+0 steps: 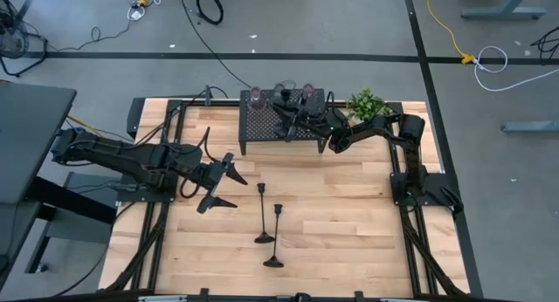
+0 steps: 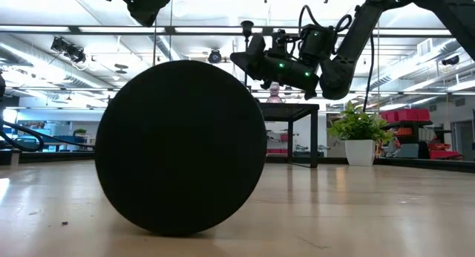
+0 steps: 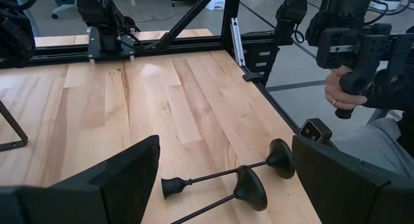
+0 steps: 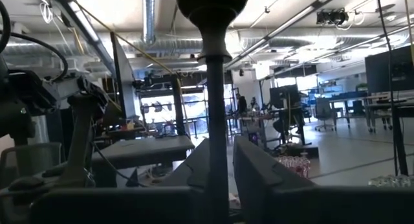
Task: Pick & Place candle stick holders
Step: Put the top right black candle holder on the shelf, then put the left black candle holder on the shelf
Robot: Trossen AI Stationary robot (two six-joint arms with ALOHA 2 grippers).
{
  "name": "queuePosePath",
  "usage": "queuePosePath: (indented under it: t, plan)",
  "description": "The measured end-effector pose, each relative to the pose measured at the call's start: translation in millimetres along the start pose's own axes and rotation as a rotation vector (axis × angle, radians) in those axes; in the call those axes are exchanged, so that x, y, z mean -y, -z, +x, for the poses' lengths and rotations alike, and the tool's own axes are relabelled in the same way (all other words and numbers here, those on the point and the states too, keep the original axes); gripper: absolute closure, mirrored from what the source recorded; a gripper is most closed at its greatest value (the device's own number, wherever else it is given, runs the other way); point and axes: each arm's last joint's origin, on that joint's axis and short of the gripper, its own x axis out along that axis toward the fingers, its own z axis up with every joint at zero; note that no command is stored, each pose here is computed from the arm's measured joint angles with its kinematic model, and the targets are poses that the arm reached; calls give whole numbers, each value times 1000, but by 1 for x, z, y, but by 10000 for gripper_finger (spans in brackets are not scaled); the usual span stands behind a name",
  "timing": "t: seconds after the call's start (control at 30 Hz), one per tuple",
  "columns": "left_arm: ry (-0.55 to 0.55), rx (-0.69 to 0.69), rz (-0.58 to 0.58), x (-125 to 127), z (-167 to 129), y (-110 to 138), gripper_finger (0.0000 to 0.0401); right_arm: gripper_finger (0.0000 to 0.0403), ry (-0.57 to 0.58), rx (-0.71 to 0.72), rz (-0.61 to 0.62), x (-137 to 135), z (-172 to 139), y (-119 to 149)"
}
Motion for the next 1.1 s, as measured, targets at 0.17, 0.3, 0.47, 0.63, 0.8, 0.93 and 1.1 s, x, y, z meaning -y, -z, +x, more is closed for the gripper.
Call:
queuePosePath:
  t: [0.17, 0.3, 0.47, 0.63, 0.8, 0.93, 1.1]
  plan:
    - [0, 0, 0, 0, 0, 0, 51, 334, -2, 11, 21, 0, 0, -2]
    - [0, 1, 0, 0, 0, 0, 51, 307, -6, 25, 6, -1, 1, -8]
    - [0, 0, -1, 0, 0, 0, 51, 237, -30, 32, 4, -3, 3, -18]
    - [0, 1, -1, 0, 0, 0, 51, 166, -82, 21, 30, -6, 3, -23]
    - [0, 1, -2, 0, 0, 0, 51, 125, -84, 3, 37, -7, 5, -30]
    - [0, 1, -7, 0, 0, 0, 51, 113, -89, 31, 33, -9, 6, -45]
    - [0, 1, -8, 0, 0, 0, 51, 114, -98, 76, 12, -13, 6, -67]
